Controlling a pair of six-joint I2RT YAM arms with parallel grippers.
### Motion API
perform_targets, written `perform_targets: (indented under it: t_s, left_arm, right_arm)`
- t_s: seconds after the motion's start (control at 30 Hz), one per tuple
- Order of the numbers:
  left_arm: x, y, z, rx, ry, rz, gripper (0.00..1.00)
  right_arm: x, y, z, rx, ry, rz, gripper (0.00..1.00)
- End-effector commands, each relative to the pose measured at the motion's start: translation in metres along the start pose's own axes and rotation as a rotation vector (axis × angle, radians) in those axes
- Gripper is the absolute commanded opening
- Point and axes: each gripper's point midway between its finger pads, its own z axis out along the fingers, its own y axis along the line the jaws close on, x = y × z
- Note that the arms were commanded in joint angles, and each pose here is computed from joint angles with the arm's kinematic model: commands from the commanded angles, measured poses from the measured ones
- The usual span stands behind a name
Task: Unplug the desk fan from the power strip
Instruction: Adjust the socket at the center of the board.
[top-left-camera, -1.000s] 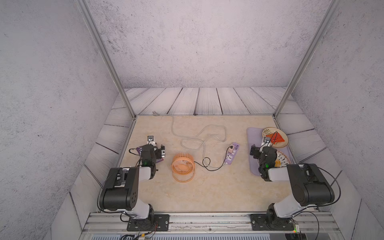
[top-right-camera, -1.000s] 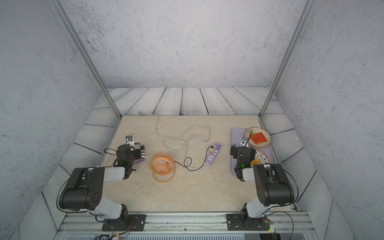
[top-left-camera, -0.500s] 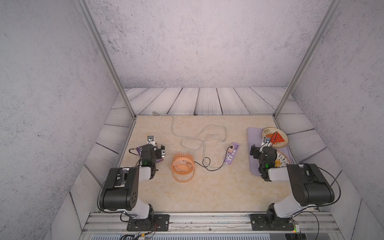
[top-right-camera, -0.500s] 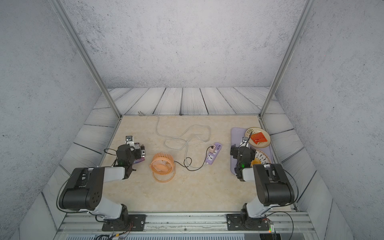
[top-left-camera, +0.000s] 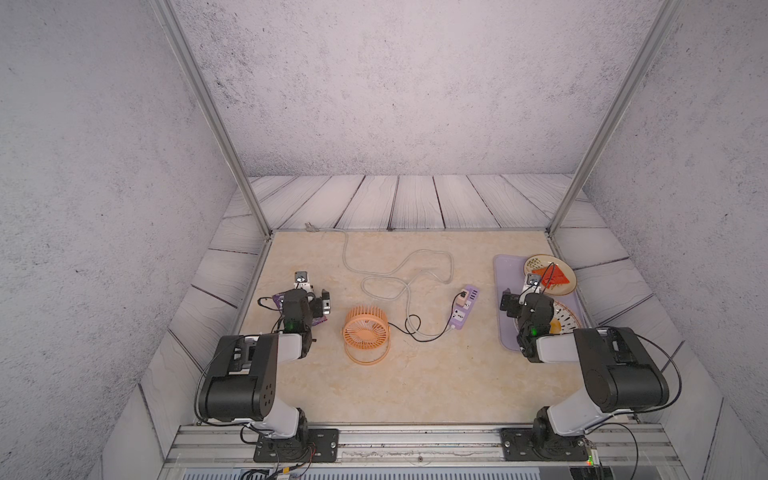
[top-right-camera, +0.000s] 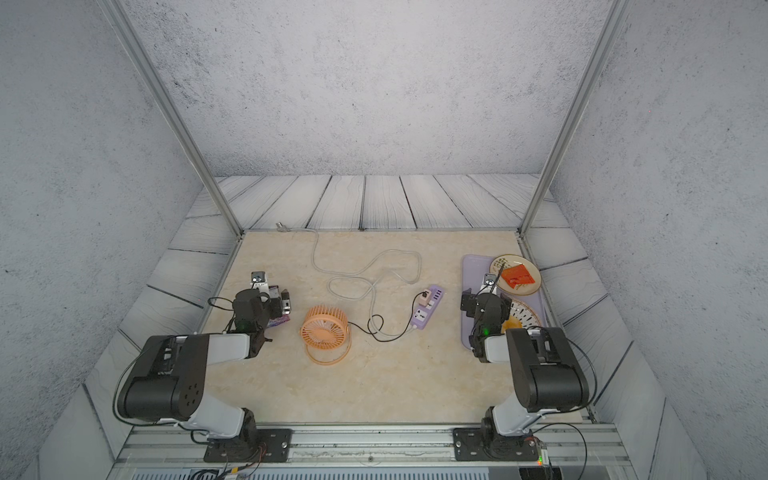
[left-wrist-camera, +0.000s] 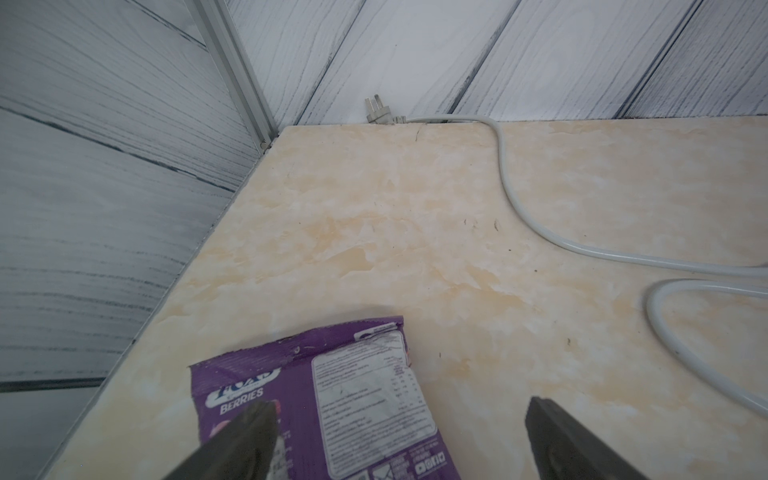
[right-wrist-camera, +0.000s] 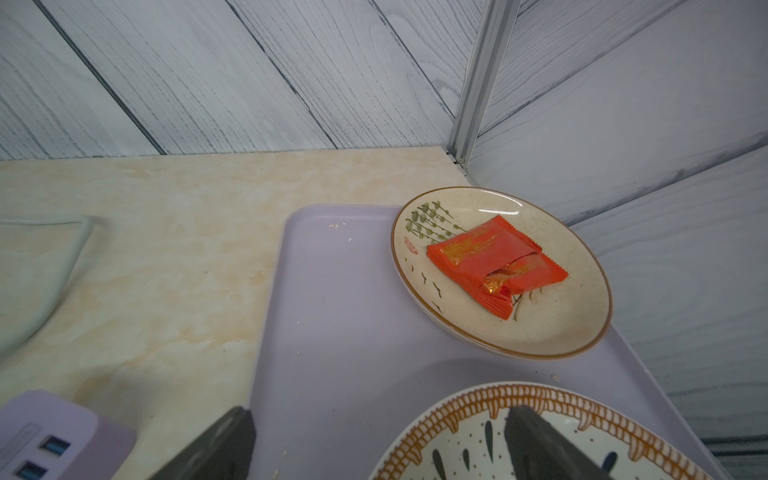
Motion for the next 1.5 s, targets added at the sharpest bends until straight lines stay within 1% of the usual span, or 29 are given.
perform_targets:
  t_s: [0.0,0.03,0.1,0.13,0.2,0.27,0.3,0.33,0.4,0.43,0.47,0.5,0.53,0.57,0.6,0.63,0.67,0.7,0.77,0.83,0.97,1.03,1.1,1.23,1.27,1.4,1.47]
  left_arm:
    - [-0.021,0.011,-0.002,-0.051,-0.025,-0.017,1.00]
    - [-0.024,0.016,-0.004,-0.081,-0.006,-0.027,1.00]
    - [-0.040,0.029,-0.014,-0.145,0.014,-0.052,1.00]
    - [-0.046,0.033,-0.018,-0.167,0.018,-0.062,1.00]
    - [-0.070,0.036,-0.031,-0.172,-0.030,-0.093,1.00]
    - [-0.095,0.038,-0.046,-0.168,-0.092,-0.162,1.00]
    - [-0.105,0.037,-0.052,-0.149,-0.111,-0.207,1.00]
    - [-0.115,0.038,-0.057,-0.138,-0.132,-0.294,1.00]
    - [-0.116,0.044,-0.067,-0.145,-0.092,-0.514,1.00]
    - [-0.116,0.036,-0.068,-0.071,-0.069,-0.572,1.00]
    - [-0.124,0.021,-0.069,0.043,-0.075,-0.599,1.00]
    - [-0.129,0.005,-0.070,0.143,-0.076,-0.607,1.00]
    - [-0.136,-0.006,-0.073,0.217,-0.088,-0.623,1.00]
    - [-0.142,-0.016,-0.078,0.277,-0.082,-0.639,1.00]
    - [-0.146,-0.029,-0.085,0.330,-0.059,-0.628,0.99]
    - [-0.147,-0.040,-0.092,0.352,-0.046,-0.602,0.99]
    - [-0.150,-0.051,-0.099,0.368,-0.042,-0.563,0.99]
    - [-0.153,-0.061,-0.106,0.375,-0.045,-0.520,0.99]
    - [-0.153,-0.083,-0.119,0.399,-0.031,-0.439,0.98]
    - [-0.148,-0.100,-0.128,0.433,0.001,-0.409,0.97]
    - [-0.131,-0.134,-0.145,0.533,0.092,-0.371,0.92]
    - [-0.122,-0.157,-0.159,0.599,0.119,-0.336,0.90]
    - [-0.110,-0.182,-0.174,0.670,0.141,-0.296,0.87]
    - [-0.084,-0.243,-0.206,0.818,0.185,-0.180,0.74]
    - [-0.080,-0.256,-0.213,0.841,0.188,-0.142,0.73]
    - [-0.056,-0.308,-0.229,0.886,0.193,0.020,0.75]
    - [-0.048,-0.325,-0.230,0.894,0.200,0.058,0.76]
  right_arm:
    - [-0.009,-0.002,-0.005,0.006,-0.036,0.014,0.99]
    - [-0.014,-0.004,-0.010,0.010,-0.047,0.019,0.99]
    - [-0.028,-0.008,-0.021,0.016,-0.068,0.028,0.99]
    - [-0.032,-0.007,-0.025,0.002,-0.060,0.017,0.99]
    - [-0.047,-0.002,-0.034,-0.038,-0.069,0.010,0.99]
    - [-0.067,-0.006,-0.040,-0.033,-0.078,0.083,0.99]
    - [-0.077,-0.006,-0.044,-0.039,-0.082,0.111,0.99]
    - [-0.086,-0.006,-0.048,-0.049,-0.082,0.143,0.99]
    - [-0.107,0.000,-0.057,-0.100,-0.071,0.212,0.99]
    - [-0.111,-0.001,-0.061,-0.098,-0.037,0.297,0.99]
    - [-0.111,-0.005,-0.066,-0.074,0.016,0.395,0.99]
    - [-0.104,-0.014,-0.073,-0.015,0.087,0.487,0.99]
    - [-0.103,-0.021,-0.079,0.028,0.115,0.573,0.99]
    - [-0.103,-0.015,-0.082,-0.014,0.141,0.593,0.99]
    - [-0.113,0.005,-0.087,-0.142,0.151,0.560,0.98]
    - [-0.119,0.014,-0.091,-0.207,0.152,0.540,0.93]
    - [-0.125,0.023,-0.097,-0.268,0.152,0.531,0.92]
    - [-0.127,0.028,-0.100,-0.303,0.155,0.532,0.91]
    - [-0.125,0.032,-0.106,-0.326,0.179,0.563,0.91]
    - [-0.122,0.042,-0.114,-0.388,0.230,0.570,0.92]
    - [-0.109,0.061,-0.131,-0.490,0.357,0.545,0.92]
    - [-0.098,0.061,-0.136,-0.490,0.405,0.537,0.92]
    - [-0.088,0.060,-0.140,-0.477,0.439,0.534,0.91]
    - [-0.071,0.058,-0.149,-0.478,0.472,0.533,0.89]
    - [-0.067,0.056,-0.151,-0.467,0.476,0.533,0.89]
    - [-0.056,0.045,-0.162,-0.421,0.467,0.525,0.89]
    - [-0.053,0.037,-0.166,-0.391,0.447,0.530,0.89]
